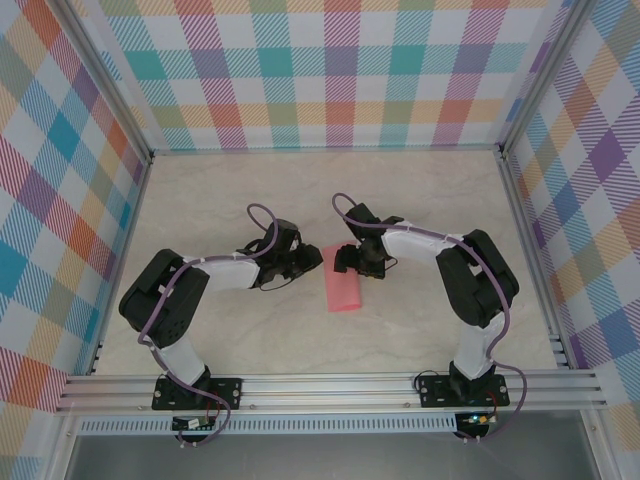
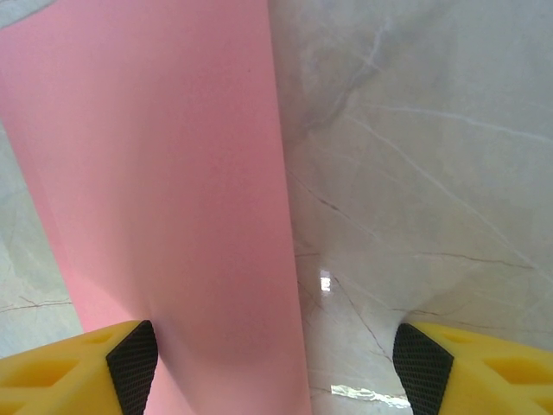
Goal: Fold a paper plane with a square sheet of paper (pick it up from the middle)
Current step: Hold the square sheet of paper at the center of the table, then fold the square sheet of paper in half at the center of the table.
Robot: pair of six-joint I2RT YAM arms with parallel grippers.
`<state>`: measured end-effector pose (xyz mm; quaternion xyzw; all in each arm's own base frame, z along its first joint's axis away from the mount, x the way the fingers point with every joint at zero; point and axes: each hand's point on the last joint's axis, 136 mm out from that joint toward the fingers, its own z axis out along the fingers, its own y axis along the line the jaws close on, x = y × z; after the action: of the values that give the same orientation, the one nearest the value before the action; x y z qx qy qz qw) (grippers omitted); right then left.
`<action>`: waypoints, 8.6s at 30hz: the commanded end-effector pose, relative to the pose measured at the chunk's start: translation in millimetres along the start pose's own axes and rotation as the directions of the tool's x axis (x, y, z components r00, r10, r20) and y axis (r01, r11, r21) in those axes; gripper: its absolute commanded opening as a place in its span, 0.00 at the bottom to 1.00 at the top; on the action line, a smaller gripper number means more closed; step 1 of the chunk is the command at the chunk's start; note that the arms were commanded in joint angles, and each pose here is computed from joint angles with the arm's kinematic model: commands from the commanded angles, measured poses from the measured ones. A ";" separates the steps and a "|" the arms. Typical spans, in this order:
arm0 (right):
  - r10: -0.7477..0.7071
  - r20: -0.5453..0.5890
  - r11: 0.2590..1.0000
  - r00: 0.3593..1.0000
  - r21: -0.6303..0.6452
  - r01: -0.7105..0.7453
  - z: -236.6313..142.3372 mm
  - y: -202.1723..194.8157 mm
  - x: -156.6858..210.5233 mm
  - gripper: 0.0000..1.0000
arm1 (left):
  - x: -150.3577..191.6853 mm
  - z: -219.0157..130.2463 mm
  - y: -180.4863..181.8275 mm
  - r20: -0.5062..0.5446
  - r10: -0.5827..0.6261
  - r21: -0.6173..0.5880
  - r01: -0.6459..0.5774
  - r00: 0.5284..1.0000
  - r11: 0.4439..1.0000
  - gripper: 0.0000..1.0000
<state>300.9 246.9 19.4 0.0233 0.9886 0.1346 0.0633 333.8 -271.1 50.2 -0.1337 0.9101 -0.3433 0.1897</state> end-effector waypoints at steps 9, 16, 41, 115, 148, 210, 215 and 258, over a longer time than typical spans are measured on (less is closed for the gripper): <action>-0.024 -0.127 0.997 0.992 0.066 0.032 48.5 -18.3 33.8 0.78 | 3.9 5.6 -15.5 -0.030 0.002 0.040 -0.001 1.000 0.999 0.26; -0.021 -0.128 0.997 0.992 0.074 0.031 54.5 -19.9 34.3 0.78 | 5.8 10.5 -14.7 -0.049 -0.008 0.038 0.010 0.999 0.999 0.26; -0.034 -0.174 0.995 0.984 0.085 0.049 76.4 -23.8 44.8 0.81 | 8.4 23.0 -18.9 -0.089 -0.021 0.063 0.027 0.996 0.998 0.22; -0.088 -0.198 0.994 0.976 0.042 0.098 97.6 -26.4 47.0 0.81 | -1.5 27.9 -13.9 -0.094 -0.029 0.045 0.033 0.995 0.998 0.12; -0.023 -0.234 0.996 0.972 0.082 0.043 106.7 -31.6 51.8 0.81 | 4.9 34.4 -10.3 -0.129 -0.036 0.045 0.042 0.991 0.998 0.10; -0.055 -0.002 0.950 0.998 -0.308 0.052 -8.7 42.6 -19.4 0.09 | 30.3 43.1 52.4 -0.208 -0.071 -0.216 0.025 0.975 0.976 0.06; -0.044 -0.022 0.955 0.999 -0.295 0.035 1.7 30.2 -13.9 0.12 | 31.0 42.1 55.4 -0.209 -0.072 -0.229 0.022 0.975 0.973 0.06; -0.024 0.078 0.827 0.997 -0.558 0.063 -39.8 26.5 -28.3 0.15 | 40.8 47.2 65.8 -0.233 -0.074 -0.263 0.011 0.970 0.965 0.05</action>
<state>321.5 241.1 66.8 -0.0089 0.9126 0.3893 0.1243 340.2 -295.3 19.1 -0.1134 0.9304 -0.3313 0.1083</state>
